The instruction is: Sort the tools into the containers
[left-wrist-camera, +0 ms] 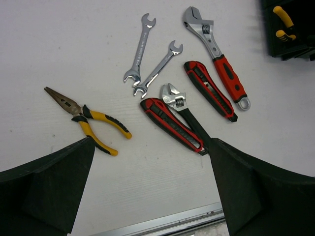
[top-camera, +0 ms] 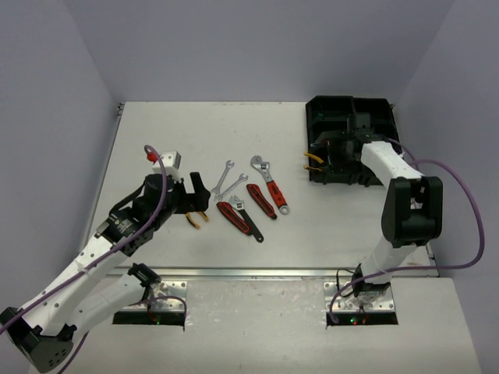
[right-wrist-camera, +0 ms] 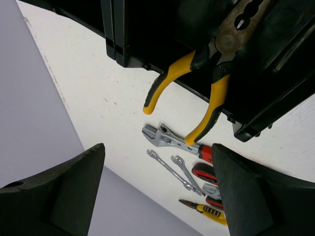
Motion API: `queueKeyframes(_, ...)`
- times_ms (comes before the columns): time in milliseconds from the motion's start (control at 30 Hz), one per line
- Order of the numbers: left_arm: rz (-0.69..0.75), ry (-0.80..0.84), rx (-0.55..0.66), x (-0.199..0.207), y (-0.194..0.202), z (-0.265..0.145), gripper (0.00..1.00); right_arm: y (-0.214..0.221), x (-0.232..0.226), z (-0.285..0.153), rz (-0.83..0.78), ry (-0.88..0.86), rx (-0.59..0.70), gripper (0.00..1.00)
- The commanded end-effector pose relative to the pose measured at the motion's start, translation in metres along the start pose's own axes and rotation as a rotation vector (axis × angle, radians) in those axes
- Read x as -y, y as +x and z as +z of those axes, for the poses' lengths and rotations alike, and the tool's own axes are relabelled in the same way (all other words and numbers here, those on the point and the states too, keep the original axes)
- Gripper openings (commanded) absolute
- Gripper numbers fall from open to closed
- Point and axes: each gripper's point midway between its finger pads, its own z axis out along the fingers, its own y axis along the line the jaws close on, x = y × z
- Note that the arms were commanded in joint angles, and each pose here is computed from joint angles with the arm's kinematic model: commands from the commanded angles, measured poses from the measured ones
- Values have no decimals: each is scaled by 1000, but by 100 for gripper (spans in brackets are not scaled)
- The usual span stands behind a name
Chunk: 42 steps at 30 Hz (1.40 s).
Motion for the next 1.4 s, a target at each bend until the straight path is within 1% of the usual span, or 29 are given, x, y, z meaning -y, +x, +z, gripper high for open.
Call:
queueKeyframes(0, -32, -84, 35, -9, -9, 6, 100, 3, -44, -36, -124, -158, 3, 90)
queueKeyframes(67, -87, -205, 56, -27, -13, 7, 100, 10, -63, -54, -250, -227, 10, 93)
queueKeyframes(100, -102, -257, 42, -33, -11, 8, 100, 16, -67, -59, -301, -241, 8, 99)
queueKeyframes(133, -162, -286, 68, -37, -13, 8, 100, 22, -73, -66, -366, -266, 12, 99)
queueKeyframes(167, -264, -362, 41, -44, -1, 12, 100, 31, -82, -78, -502, -312, 19, 99)
queueKeyframes(200, -328, -413, 17, -49, 10, 16, 100, 40, -85, -86, -610, -341, 18, 99)
queueKeyframes(267, -390, -469, -41, -54, 33, 25, 100, 61, -83, -95, -778, -365, 0, 99)
queueKeyframes(300, -376, -490, -65, -57, 42, 29, 100, 75, -81, -99, -799, -380, -32, 99)
queueKeyframes(367, -426, -555, -114, -59, 60, 45, 96, 111, -52, -103, -1030, -414, -157, 99)
queueKeyframes(433, -426, -636, -142, -68, 70, 54, 92, 121, -21, -100, -1101, -390, -248, 99)
queueKeyframes(467, -420, -668, -162, -74, 75, 59, 91, 124, -3, -98, -1118, -374, -288, 99)
queueKeyframes(533, -421, -724, -195, -88, 84, 67, 85, 128, 15, -104, -1142, -385, -314, 99)
queueKeyframes(567, -421, -742, -221, -96, 90, 72, 80, 127, 34, -102, -1158, -377, -324, 99)
queueKeyframes(600, -428, -741, -230, -99, 93, 77, 75, 127, 32, -109, -1167, -411, -308, 99)
queueKeyframes(633, -445, -739, -228, -103, 95, 83, 70, 127, 51, -104, -1173, -397, -321, 99)
queueKeyframes(667, -457, -741, -238, -107, 100, 85, 64, 126, 57, -107, -1183, -414, -313, 99)
queueKeyframes(700, -470, -739, -242, -112, 106, 87, 62, 126, 62, -112, -1198, -443, -297, 99)
queueKeyframes(767, -474, -721, -247, -112, 113, 92, 61, 126, 62, -119, -1228, -477, -280, 99)
queueKeyframes(833, -466, -708, -270, -111, 122, 95, 61, 124, 62, -121, -1238, -471, -274, 99)
queueKeyframes(933, -463, -676, -300, -106, 129, 105, 57, 128, 60, -125, -1241, -488, -291, 99)
queueKeyframes(1033, -458, -667, -318, -105, 135, 110, 56, 133, 60, -125, -1231, -512, -317, 99)
queueKeyframes(1167, -442, -698, -350, -111, 148, 110, 45, 136, 66, -122, -1212, -513, -345, 99)
queueKeyframes(1233, -434, -701, -374, -112, 155, 111, 36, 138, 66, -122, -1210, -525, -353, 99)
queueKeyframes(1367, -427, -692, -422, -111, 168, 114, 10, 151, 64, -133, -1234, -598, -419, 99)
